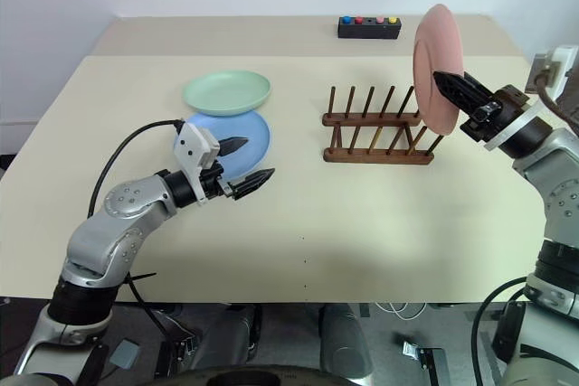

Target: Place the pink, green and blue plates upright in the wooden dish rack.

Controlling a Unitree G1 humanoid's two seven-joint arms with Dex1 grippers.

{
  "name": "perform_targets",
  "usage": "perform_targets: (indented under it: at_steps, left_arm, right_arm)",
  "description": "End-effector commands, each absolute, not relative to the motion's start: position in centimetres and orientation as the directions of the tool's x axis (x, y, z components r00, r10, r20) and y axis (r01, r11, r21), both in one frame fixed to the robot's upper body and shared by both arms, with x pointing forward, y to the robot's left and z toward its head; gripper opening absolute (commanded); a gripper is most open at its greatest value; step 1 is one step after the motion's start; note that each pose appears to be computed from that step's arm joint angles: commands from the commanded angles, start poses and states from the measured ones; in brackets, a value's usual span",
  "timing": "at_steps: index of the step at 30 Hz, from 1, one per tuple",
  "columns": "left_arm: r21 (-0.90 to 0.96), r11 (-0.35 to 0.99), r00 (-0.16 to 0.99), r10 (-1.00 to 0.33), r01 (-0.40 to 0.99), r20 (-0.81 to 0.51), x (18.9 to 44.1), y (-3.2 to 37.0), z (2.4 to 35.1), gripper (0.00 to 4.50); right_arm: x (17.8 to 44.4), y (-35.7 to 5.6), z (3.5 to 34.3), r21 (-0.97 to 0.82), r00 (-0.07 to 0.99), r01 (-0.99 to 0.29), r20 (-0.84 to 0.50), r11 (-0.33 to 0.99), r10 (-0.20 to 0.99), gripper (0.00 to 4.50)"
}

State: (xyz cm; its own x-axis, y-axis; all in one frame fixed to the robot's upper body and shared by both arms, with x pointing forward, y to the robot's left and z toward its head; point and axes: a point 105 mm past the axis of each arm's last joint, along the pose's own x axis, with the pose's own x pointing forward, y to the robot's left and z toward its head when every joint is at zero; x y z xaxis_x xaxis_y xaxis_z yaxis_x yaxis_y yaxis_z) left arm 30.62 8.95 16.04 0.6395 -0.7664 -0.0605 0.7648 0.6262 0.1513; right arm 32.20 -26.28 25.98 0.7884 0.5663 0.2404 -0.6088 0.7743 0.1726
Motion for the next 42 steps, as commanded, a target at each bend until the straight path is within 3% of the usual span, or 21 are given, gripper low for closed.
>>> perform_targets:
  at_steps: [1, 12, 27, 30, 34, 39, 42]
  left_arm:
    - [0.178, 0.614, 0.628, -0.778, 0.769, -0.034, 30.2, 8.7, 16.7, 4.44]
    - [0.173, 0.582, 0.597, -0.801, 0.795, -0.05, 29.7, 8.2, 16.4, 4.44]
    - [0.182, 0.578, 0.596, -0.801, 0.796, -0.06, 29.7, 8.2, 16.2, 4.44]
    - [0.184, 0.577, 0.595, -0.802, 0.796, -0.062, 29.7, 8.1, 16.2, 4.5]
    - [0.185, 0.575, 0.594, -0.802, 0.797, -0.065, 29.7, 8.1, 16.2, 4.5]
    - [0.187, 0.577, 0.595, -0.801, 0.796, -0.065, 29.8, 8.1, 16.2, 4.5]
    - [0.189, 0.584, 0.603, -0.795, 0.789, -0.061, 29.9, 8.3, 16.3, 4.5]
  right_arm:
    - [31.8, -27.0, 28.1, 0.188, 0.778, -0.615, 0.306, 0.766, 0.549, 0.0]
    - [32.6, -28.4, 26.9, 0.352, 0.805, -0.592, 0.296, 0.725, 0.514, 0.0]
    - [32.9, -29.6, 25.8, 0.413, 0.825, -0.565, 0.284, 0.714, 0.489, 0.0]
    - [32.9, -29.6, 25.8, 0.412, 0.827, -0.562, 0.284, 0.717, 0.485, 1.08]
    - [33.1, -30.1, 26.1, 0.385, 0.843, -0.535, 0.289, 0.752, 0.453, 2.98]
    - [33.4, -31.0, 27.5, 0.329, 0.856, -0.496, 0.341, 0.804, 0.389, 2.98]
    - [33.6, -32.0, 29.2, 0.19, 0.872, -0.407, 0.373, 0.893, 0.318, 2.98]
